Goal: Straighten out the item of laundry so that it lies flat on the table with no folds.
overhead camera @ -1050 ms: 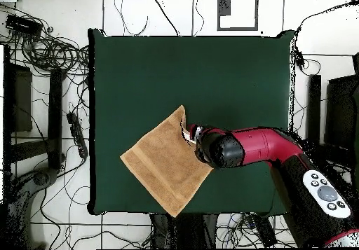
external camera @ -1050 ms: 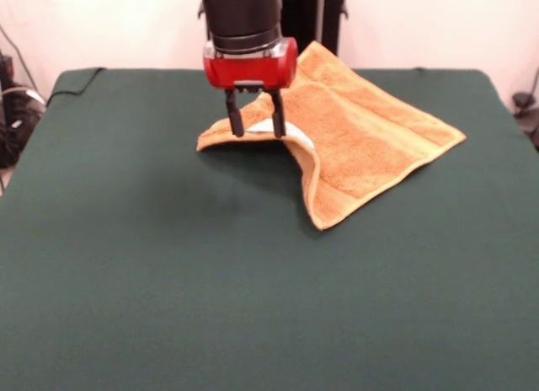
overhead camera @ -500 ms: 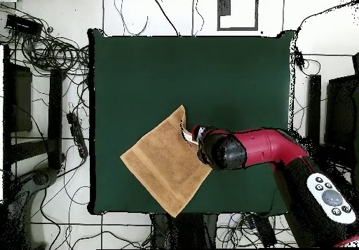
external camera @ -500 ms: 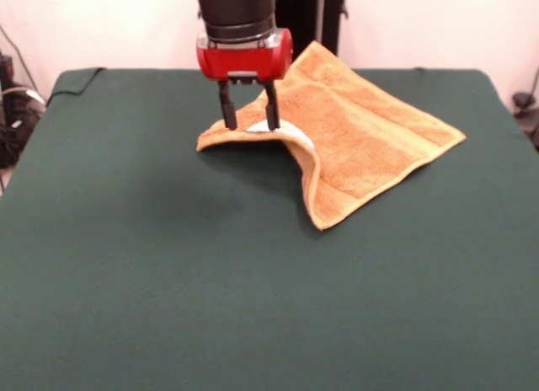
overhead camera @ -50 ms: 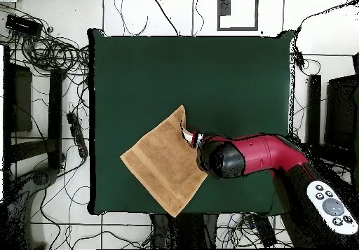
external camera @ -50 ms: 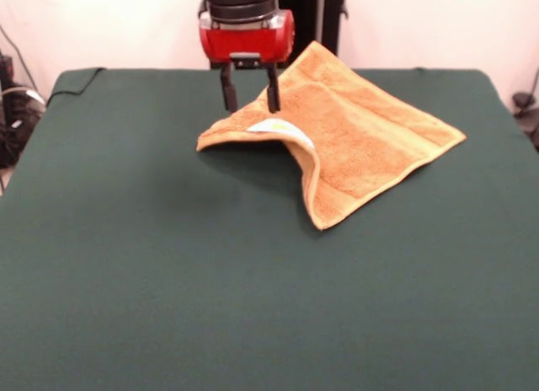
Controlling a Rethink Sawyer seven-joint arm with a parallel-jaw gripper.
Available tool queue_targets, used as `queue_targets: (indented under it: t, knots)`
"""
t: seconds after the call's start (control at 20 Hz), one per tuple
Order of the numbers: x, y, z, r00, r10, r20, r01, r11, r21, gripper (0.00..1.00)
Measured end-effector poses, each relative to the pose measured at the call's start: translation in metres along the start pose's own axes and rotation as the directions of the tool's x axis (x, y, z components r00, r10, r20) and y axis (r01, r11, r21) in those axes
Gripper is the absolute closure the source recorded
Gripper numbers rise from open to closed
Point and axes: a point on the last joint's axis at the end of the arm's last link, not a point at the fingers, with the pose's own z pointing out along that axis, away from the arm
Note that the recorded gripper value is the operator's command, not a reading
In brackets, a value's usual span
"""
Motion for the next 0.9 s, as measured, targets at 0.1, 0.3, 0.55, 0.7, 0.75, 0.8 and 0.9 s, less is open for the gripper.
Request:
queue_targets:
  t: [0.1, 0.3, 0.55, 0.7, 0.75, 0.8, 0.9]
  knots:
    - [0.006, 0.001, 0.0, 1.0, -0.005, -0.009, 0.005, 1.0, 0.001, 0.0]
    - [0.023, 0.003, -0.001, 0.999, -0.019, -0.034, 0.019, 1.0, 0.003, 0.0]
    - [0.035, 0.004, -0.001, 0.998, -0.036, -0.045, 0.036, 0.999, 0.003, 0.0]
    - [0.042, 0.003, 0.002, 0.997, -0.063, -0.04, 0.063, 0.998, 0.005, 0.0]
    - [0.043, 0.002, 0.003, 0.997, -0.066, -0.039, 0.066, 0.998, 0.005, 0.0]
    - [0.045, 0.002, 0.004, 0.996, -0.079, -0.035, 0.079, 0.997, 0.005, 0.0]
    - [0.05, 0.001, 0.007, 0.994, -0.104, -0.026, 0.104, 0.995, 0.004, 0.0]
